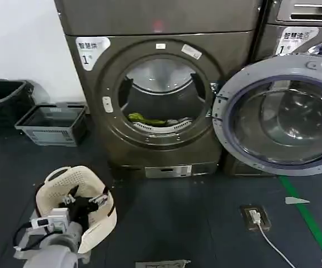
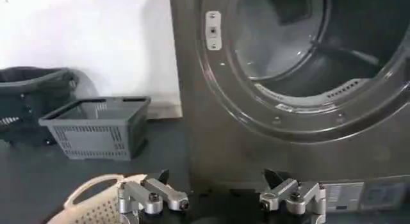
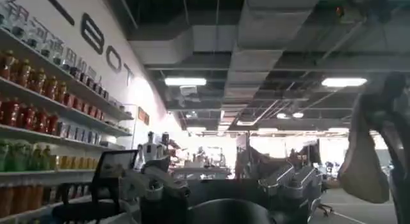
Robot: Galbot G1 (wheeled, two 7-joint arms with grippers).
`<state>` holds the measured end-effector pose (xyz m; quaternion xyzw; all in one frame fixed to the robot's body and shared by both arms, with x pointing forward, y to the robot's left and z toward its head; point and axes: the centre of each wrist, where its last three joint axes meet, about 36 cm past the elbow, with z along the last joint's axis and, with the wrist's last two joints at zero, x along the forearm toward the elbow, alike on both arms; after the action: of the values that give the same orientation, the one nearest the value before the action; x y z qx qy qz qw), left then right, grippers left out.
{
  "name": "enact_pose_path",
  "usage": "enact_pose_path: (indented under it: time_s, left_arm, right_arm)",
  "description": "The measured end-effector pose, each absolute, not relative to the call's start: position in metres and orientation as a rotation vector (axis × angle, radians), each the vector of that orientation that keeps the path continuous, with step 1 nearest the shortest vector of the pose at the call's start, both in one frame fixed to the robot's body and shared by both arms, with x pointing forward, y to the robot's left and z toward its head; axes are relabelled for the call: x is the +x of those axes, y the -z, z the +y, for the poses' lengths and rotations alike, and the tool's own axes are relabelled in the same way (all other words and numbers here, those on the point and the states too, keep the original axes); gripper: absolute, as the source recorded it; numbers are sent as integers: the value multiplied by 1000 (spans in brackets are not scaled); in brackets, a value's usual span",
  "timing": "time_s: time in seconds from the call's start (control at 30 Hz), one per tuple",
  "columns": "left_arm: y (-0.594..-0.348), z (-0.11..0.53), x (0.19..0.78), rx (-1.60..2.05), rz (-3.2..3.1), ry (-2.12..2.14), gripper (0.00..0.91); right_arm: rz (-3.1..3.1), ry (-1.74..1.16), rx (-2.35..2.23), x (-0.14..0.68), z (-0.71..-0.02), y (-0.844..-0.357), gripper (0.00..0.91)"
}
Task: Grasp the clothes from the dryer.
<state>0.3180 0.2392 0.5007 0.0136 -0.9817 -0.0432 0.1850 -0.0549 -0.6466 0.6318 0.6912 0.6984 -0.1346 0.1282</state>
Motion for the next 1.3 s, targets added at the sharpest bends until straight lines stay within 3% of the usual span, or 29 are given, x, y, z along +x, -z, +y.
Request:
enact_pose_path:
  time_s: [1.3]
  left_arm:
    - [-499,240,321,34,-2763,135,907]
  right_arm:
    - [2018,365,2024,-59,-649,-624,907]
